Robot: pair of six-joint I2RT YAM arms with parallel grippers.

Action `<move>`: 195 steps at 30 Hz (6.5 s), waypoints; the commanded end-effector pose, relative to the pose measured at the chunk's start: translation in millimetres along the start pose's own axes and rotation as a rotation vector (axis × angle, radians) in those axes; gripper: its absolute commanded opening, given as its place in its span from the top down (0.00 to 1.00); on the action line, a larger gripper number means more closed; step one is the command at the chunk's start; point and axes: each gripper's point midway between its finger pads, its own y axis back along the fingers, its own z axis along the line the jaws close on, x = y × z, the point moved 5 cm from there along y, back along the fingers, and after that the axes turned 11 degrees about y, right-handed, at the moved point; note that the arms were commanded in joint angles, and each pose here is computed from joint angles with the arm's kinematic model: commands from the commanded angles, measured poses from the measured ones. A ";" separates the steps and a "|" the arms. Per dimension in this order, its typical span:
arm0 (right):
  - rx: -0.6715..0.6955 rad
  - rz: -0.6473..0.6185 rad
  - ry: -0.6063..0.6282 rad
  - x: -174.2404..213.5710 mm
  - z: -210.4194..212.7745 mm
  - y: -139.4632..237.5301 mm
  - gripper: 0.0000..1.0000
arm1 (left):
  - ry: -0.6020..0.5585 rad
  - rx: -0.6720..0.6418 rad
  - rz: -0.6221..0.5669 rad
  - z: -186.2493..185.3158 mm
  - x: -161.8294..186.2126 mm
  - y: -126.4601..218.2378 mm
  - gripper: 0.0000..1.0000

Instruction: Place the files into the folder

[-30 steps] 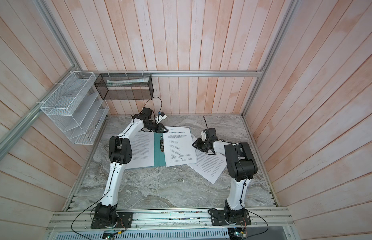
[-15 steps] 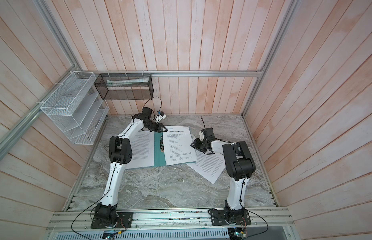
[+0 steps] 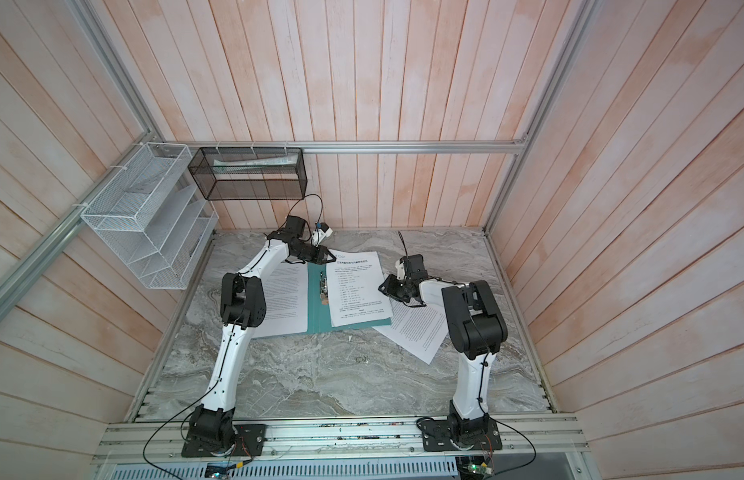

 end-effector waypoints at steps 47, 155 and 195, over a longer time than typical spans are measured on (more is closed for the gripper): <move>-0.078 0.030 0.087 10.9 39.4 7.9 0.65 | -0.010 -0.118 -0.180 -54.7 -19.3 57.9 0.17; 0.259 0.160 -0.077 94.3 -78.0 122.2 0.13 | 0.067 0.018 0.032 -204.5 178.0 -98.7 0.19; -0.262 0.026 -0.001 46.8 -11.4 124.2 0.28 | 0.098 0.006 0.041 -178.3 186.8 -80.3 0.22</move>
